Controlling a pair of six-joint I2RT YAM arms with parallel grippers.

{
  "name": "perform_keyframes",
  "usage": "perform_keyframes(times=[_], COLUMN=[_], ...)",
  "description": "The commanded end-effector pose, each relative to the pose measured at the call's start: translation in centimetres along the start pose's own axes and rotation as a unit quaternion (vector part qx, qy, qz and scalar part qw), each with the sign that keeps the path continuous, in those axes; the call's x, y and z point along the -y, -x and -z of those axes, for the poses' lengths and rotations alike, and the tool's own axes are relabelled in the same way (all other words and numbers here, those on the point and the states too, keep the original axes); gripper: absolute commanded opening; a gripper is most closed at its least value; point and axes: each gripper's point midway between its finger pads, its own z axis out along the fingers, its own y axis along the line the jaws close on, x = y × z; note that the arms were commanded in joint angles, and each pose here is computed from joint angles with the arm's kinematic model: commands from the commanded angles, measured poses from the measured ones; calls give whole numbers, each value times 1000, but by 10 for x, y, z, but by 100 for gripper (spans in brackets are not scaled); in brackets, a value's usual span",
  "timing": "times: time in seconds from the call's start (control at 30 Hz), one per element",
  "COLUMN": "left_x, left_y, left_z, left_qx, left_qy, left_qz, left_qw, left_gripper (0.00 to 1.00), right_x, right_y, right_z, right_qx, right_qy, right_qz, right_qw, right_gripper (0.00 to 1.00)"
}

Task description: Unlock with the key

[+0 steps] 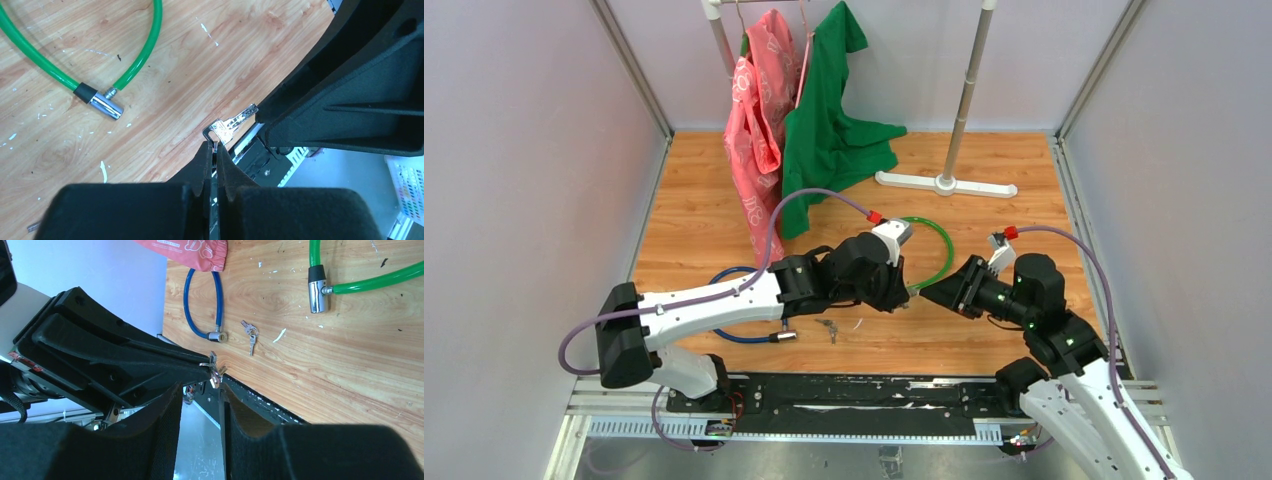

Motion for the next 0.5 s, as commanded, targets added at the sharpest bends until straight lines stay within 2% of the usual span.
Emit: perform_keyframes(times=[0.0, 0.47], left_x=[12, 16], left_y=[12, 14], left_z=[11, 14], left_qx=[15, 17], left_qy=[-26, -35], left_qz=[-8, -7], left_qw=[1000, 999], left_gripper=[0, 0], right_x=[0, 7], right_y=[0, 0], right_z=[-3, -10], right_qx=[-2, -6], right_qy=[4, -2], right_qz=[-8, -7], right_qw=[1000, 1000], right_gripper=[36, 36])
